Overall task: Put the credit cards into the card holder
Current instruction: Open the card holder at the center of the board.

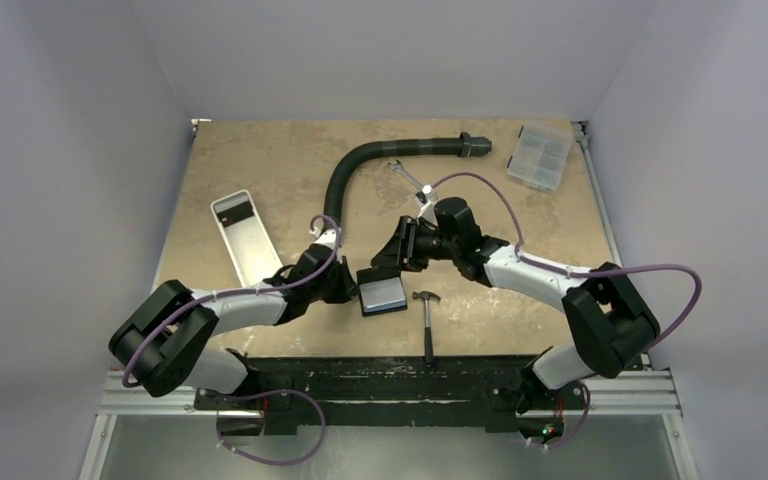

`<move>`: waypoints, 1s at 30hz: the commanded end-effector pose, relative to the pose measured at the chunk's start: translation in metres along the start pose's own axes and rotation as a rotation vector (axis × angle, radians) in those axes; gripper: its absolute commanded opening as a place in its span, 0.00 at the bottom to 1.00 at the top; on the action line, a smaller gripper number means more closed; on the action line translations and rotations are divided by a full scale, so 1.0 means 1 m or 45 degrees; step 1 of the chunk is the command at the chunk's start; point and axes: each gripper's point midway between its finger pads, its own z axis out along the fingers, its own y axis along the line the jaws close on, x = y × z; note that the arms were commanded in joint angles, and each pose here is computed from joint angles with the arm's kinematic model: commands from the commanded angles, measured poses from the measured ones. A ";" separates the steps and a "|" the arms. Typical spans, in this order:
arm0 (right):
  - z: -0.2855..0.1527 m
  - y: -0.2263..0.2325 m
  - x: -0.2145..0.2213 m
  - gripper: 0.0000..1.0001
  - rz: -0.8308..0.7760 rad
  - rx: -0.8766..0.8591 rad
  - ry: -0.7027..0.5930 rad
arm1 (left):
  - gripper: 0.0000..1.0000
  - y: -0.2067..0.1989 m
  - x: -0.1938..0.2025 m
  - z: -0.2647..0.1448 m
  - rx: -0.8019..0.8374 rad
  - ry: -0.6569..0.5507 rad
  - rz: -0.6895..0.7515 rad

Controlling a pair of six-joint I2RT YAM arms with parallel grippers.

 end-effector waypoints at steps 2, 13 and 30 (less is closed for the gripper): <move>0.002 -0.001 -0.019 0.49 -0.191 0.072 -0.033 | 0.07 -0.050 -0.013 0.000 0.272 0.008 -0.028; 0.048 -0.012 -0.050 0.59 -0.203 0.070 -0.081 | 0.35 -0.048 -0.011 -0.021 0.224 0.083 -0.011; 0.068 -0.046 -0.057 0.79 -0.272 0.248 0.019 | 0.37 -0.072 -0.065 -0.026 0.266 -0.129 -0.040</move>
